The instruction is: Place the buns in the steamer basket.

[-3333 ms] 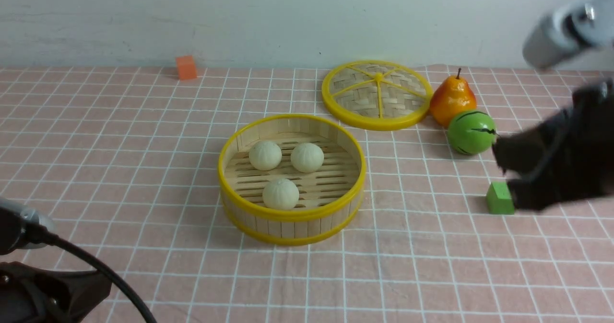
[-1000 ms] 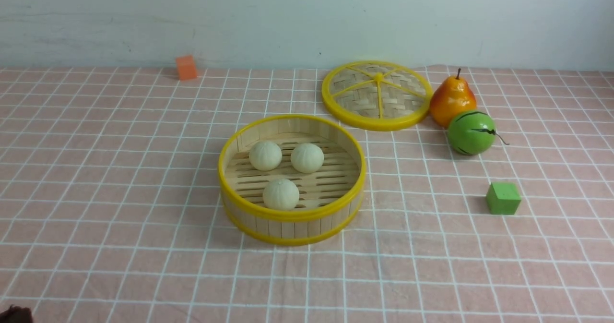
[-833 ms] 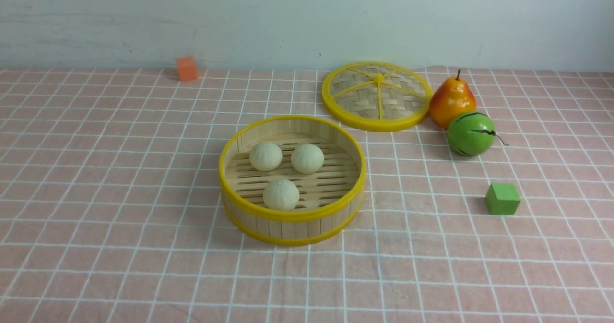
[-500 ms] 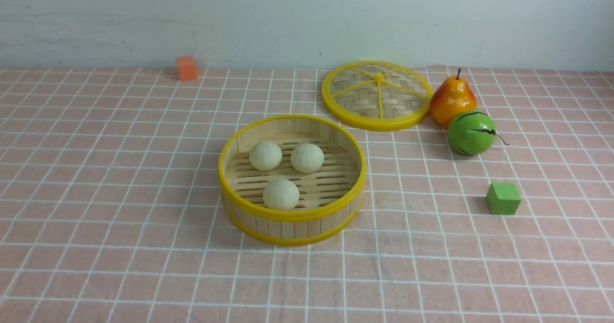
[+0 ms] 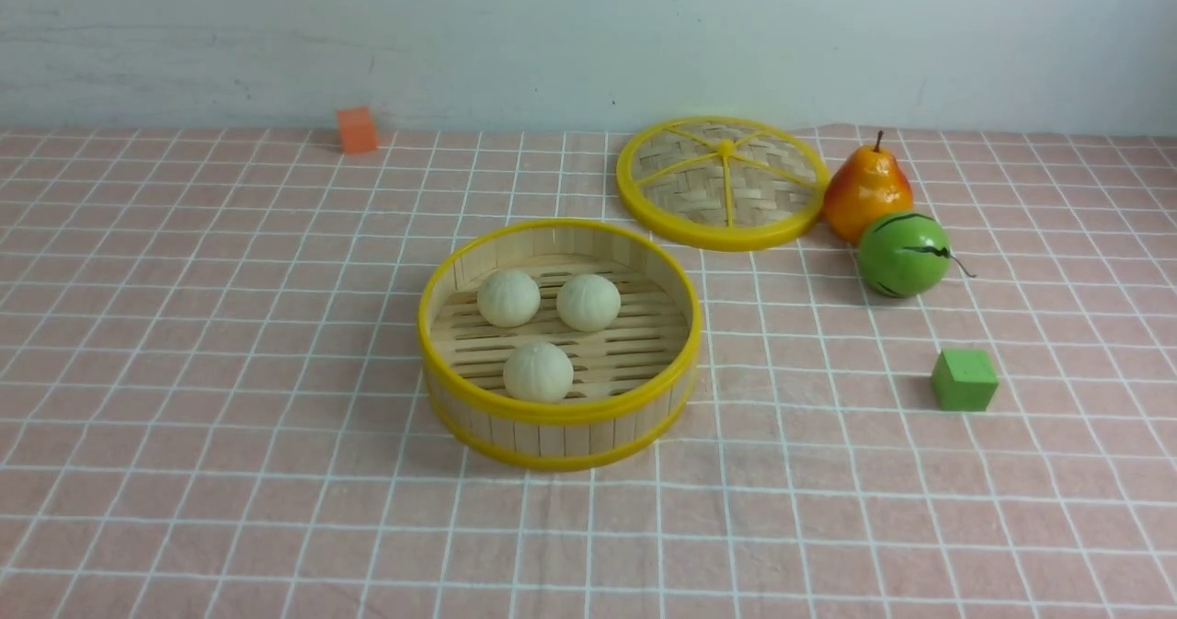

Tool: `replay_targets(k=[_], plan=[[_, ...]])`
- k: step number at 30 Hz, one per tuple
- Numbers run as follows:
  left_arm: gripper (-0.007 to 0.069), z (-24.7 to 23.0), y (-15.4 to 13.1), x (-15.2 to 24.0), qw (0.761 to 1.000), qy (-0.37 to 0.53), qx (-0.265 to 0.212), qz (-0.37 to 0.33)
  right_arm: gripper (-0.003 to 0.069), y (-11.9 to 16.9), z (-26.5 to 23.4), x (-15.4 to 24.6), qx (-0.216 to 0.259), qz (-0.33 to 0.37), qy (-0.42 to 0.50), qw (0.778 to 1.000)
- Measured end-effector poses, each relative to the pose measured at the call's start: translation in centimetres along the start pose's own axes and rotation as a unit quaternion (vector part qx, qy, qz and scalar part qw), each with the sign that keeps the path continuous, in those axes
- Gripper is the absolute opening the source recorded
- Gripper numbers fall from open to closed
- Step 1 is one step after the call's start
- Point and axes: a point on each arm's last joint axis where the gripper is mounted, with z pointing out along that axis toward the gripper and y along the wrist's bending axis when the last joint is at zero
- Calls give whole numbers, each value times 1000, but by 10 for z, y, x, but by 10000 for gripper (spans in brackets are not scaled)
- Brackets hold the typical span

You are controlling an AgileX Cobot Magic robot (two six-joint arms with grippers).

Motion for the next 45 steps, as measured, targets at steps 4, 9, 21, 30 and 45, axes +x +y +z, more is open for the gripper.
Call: replay_targets(k=[4, 9, 21, 30, 45], plan=[[-13, 0, 0, 0, 1000, 0, 0, 0, 62, 0, 0, 0, 0, 0, 0, 1000], [-13, 0, 0, 0, 1000, 0, 0, 0, 70, 0, 0, 0, 0, 0, 0, 1000], [-13, 0, 0, 0, 1000, 0, 0, 0, 86, 0, 0, 0, 0, 0, 0, 1000], [-13, 0, 0, 0, 1000, 0, 0, 0, 98, 0, 0, 0, 0, 0, 0, 1000], [-5, 0, 0, 0, 1000, 0, 0, 0, 105, 0, 0, 0, 0, 0, 0, 1000]])
